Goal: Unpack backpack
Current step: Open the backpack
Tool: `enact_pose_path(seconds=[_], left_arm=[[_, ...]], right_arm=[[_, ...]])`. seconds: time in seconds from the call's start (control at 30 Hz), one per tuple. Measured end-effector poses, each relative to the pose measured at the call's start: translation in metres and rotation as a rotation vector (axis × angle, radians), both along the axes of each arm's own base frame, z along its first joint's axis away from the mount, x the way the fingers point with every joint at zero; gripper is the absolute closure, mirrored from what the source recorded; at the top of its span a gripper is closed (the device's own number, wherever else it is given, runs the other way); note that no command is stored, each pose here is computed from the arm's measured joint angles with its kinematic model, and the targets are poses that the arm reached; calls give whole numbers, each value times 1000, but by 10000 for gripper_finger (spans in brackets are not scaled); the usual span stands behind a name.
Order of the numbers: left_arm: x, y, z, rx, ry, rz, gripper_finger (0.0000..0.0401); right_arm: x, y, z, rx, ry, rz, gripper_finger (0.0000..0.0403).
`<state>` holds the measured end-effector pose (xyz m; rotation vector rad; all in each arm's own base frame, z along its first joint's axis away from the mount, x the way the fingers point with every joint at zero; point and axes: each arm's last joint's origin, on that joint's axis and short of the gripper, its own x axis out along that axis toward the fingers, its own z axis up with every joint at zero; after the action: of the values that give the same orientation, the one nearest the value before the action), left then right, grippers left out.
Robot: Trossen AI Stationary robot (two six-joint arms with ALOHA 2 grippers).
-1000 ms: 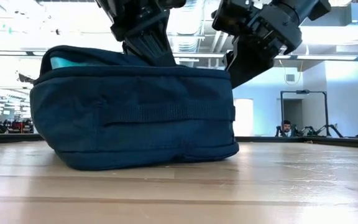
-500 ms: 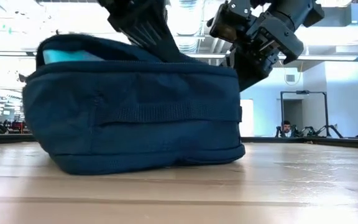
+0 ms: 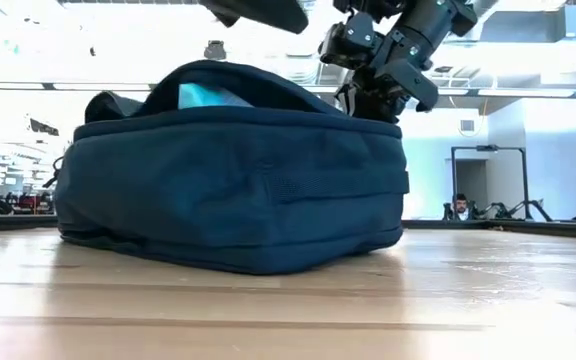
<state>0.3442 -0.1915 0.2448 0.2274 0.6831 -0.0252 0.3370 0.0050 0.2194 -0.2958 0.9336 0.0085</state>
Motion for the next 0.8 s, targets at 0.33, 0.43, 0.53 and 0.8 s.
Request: enact_pose_path(seconds=[0.33,0.43,0.53,0.8], left_arm=[[0,12,1,-132,24,249,400],[1,16,-1,-207,62,279,384],[3,23,0,-278,79,314,347],[5,41,13,-323,59,343,230]], right_arm=[[-1,27,5,32,14,52,403],[-2,33,5,34,14,65,403],[-2,33,5,34,14,66,403],[-2,32,5,32,16,64,403]])
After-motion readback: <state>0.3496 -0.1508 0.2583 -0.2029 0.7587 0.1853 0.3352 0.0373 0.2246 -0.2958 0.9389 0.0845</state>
